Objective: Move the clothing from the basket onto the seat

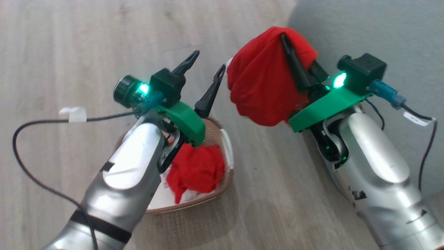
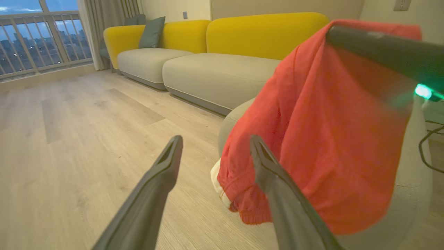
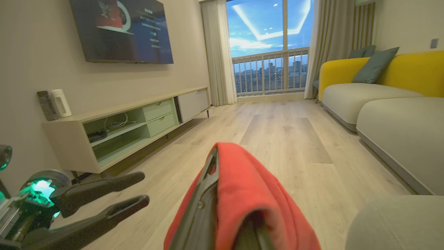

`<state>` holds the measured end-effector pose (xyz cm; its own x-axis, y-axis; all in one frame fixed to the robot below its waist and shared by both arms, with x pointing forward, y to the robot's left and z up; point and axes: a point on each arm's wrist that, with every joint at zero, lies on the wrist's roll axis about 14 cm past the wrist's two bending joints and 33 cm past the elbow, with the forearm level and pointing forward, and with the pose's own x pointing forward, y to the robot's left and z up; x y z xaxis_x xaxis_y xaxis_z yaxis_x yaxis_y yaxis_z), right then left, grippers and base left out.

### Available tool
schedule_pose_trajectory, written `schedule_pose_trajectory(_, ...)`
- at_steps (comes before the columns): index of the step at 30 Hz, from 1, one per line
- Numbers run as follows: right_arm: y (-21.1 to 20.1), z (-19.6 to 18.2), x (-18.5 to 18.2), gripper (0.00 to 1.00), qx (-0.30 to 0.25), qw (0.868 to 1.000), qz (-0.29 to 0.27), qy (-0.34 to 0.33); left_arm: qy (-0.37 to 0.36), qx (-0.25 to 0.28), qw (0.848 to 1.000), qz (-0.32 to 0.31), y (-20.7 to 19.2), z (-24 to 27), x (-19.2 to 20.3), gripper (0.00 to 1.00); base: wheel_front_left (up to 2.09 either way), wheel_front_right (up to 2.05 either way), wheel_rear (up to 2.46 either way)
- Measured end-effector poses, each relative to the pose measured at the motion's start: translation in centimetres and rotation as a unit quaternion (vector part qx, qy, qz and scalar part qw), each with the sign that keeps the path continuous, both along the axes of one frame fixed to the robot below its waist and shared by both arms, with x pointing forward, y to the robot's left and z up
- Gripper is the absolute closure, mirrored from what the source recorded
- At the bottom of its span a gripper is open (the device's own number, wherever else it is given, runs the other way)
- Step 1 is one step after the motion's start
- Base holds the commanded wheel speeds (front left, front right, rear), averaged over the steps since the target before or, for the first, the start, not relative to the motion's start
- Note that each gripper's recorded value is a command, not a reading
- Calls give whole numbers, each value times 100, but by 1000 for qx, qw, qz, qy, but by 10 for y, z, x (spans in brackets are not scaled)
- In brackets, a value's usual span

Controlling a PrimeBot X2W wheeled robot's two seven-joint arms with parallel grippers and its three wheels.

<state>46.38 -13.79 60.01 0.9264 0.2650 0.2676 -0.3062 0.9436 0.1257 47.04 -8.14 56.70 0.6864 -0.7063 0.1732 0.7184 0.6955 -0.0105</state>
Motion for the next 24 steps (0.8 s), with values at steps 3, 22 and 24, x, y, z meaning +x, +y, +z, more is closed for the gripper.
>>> schedule_pose_trajectory(3, -24, 4, -9, 100, 1, 999, -32, -5, 13, -3, 1000, -20, -15, -9, -6, 0, 0, 0, 0)
schedule_pose_trajectory(22, -169, 0, -101, 100, -8, 970, -243, 1, 45, -36, 987, -151, -112, -19, -53, 0, 0, 0, 0)
schedule_pose_trajectory(24, -176, -5, -105, 100, -12, 967, -256, 7, 49, -35, 986, -153, -114, -23, -51, 0, 0, 0, 0)
